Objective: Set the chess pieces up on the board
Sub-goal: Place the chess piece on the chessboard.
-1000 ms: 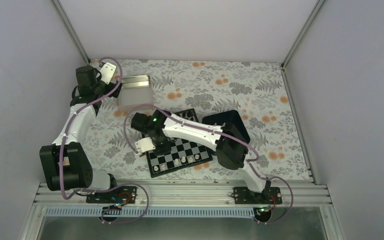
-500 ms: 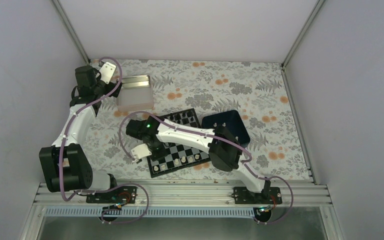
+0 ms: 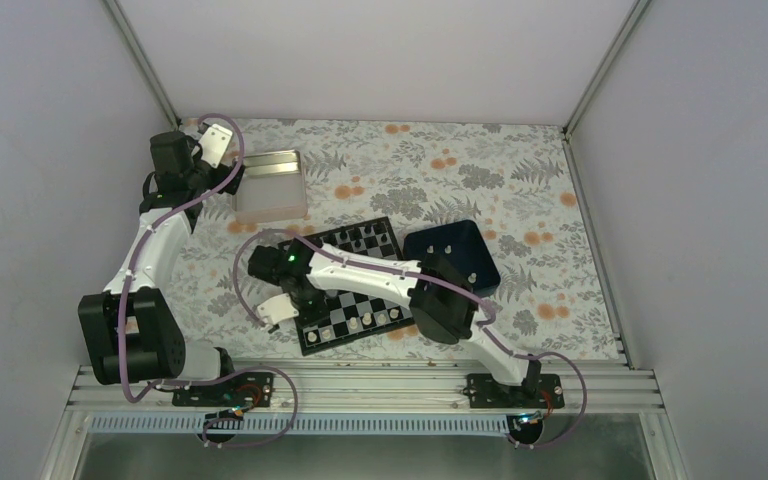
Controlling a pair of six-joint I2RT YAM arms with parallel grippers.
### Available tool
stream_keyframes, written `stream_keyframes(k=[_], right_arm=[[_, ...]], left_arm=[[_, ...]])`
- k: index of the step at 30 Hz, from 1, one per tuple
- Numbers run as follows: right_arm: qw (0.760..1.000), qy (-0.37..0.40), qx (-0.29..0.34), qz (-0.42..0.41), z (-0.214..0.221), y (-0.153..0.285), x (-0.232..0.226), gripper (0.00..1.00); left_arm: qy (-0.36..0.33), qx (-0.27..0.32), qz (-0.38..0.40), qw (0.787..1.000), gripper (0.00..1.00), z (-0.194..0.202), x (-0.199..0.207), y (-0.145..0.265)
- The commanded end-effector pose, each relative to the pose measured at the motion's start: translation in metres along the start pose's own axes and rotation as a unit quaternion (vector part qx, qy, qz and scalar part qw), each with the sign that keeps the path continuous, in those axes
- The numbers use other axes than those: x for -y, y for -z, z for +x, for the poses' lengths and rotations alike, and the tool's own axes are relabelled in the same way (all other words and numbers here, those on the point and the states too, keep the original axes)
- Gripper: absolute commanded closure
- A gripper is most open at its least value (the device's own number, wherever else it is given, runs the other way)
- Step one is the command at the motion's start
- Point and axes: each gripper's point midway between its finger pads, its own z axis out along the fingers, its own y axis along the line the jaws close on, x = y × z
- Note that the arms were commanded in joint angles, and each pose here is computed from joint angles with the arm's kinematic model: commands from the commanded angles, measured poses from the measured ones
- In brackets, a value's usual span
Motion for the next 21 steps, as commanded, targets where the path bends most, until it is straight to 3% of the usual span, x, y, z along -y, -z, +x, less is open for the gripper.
stream_keyframes(k=[1,21], right_arm=[[1.0,0.014,0.008,-0.014,-0.008,-0.01,-0.007,0.92],[1.0,0.007,-0.011,-0.012,0.003,-0.016,-0.006,0.92]], left_arm=[[0.006,0.025,-0.002,1.0,0.0,-0.012,-0.003,0.007],[0.007,0.025,-0.001,1.0,0.0,-0.011,-0.003,0.006]])
